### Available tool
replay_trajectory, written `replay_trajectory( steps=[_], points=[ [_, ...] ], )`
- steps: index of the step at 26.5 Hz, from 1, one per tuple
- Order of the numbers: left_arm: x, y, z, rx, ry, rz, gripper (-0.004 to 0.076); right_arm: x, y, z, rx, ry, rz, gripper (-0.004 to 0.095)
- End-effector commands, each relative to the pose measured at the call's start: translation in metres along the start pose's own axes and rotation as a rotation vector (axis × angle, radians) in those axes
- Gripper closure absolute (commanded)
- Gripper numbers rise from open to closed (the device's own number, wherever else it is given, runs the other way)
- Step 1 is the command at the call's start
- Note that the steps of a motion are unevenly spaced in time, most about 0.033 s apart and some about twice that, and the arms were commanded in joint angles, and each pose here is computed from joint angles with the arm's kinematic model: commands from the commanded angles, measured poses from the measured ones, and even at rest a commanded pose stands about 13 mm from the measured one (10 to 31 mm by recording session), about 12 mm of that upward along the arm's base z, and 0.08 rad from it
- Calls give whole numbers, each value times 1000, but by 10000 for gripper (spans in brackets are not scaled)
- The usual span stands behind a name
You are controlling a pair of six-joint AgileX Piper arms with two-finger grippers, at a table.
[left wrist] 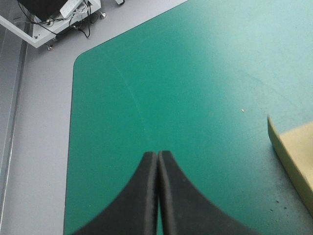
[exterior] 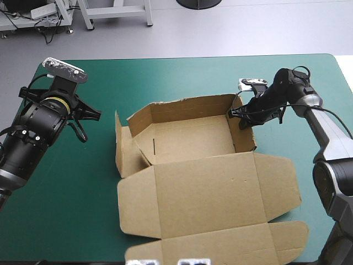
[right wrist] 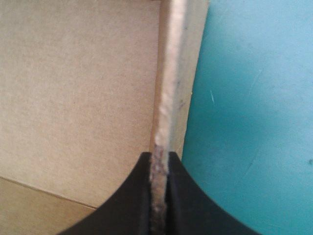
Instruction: Fold the box
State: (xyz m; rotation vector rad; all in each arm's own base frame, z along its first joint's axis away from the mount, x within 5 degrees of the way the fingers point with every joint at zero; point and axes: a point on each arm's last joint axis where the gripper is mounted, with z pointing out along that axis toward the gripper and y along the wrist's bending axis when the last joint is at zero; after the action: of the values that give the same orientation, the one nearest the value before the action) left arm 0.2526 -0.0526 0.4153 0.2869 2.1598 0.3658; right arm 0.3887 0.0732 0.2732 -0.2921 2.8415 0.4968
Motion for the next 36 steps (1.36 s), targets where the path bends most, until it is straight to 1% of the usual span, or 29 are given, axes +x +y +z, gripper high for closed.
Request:
replay_trajectory(
  steps=[1, 3, 6, 9, 13, 18, 20, 23, 25, 26, 29, 31, 33, 36],
  points=[
    [-15, 7, -6, -45, -114, 26, 734, -2, 18, -43, -39, -150, -33, 909],
    [-15, 12, 1, -62, -117, -5, 734, -1, 24, -59, -47, -192, -45, 909],
    [-13, 27, 16, -71, -108, -149, 734, 2, 35, -96, -44, -274, -81, 909],
    [-9, 49, 26, -46, -125, -316, 733, 8, 41, -140, -38, -369, -102, 909],
    [2, 80, 35, 46, -137, -526, 724, 23, 47, -197, -37, -488, -117, 909],
    [18, 103, 51, 202, -97, -670, 724, 48, 61, -255, -59, -663, -143, 909],
    [21, 108, 56, 277, -101, -724, 724, 57, 67, -269, -64, -707, -155, 909],
    [21, 109, 61, 469, -137, -785, 724, 72, 78, -284, -87, -756, -185, 909],
    [18, 104, 66, 626, -151, -813, 724, 80, 84, -292, -89, -780, -206, 909],
    [15, 96, 68, 761, -163, -809, 724, 86, 87, -297, -80, -795, -215, 909],
    [9, 87, 62, 974, -210, -786, 724, 89, 88, -299, -66, -801, -217, 909],
    [-1, 82, 46, 1138, -301, -777, 724, 88, 89, -299, -86, -802, -214, 909],
    [-8, 75, 33, 1169, -331, -759, 724, 87, 90, -299, -109, -811, -219, 909],
    [-17, 56, 16, 1224, -326, -698, 724, 85, 90, -300, -107, -833, -219, 908]
  ],
)
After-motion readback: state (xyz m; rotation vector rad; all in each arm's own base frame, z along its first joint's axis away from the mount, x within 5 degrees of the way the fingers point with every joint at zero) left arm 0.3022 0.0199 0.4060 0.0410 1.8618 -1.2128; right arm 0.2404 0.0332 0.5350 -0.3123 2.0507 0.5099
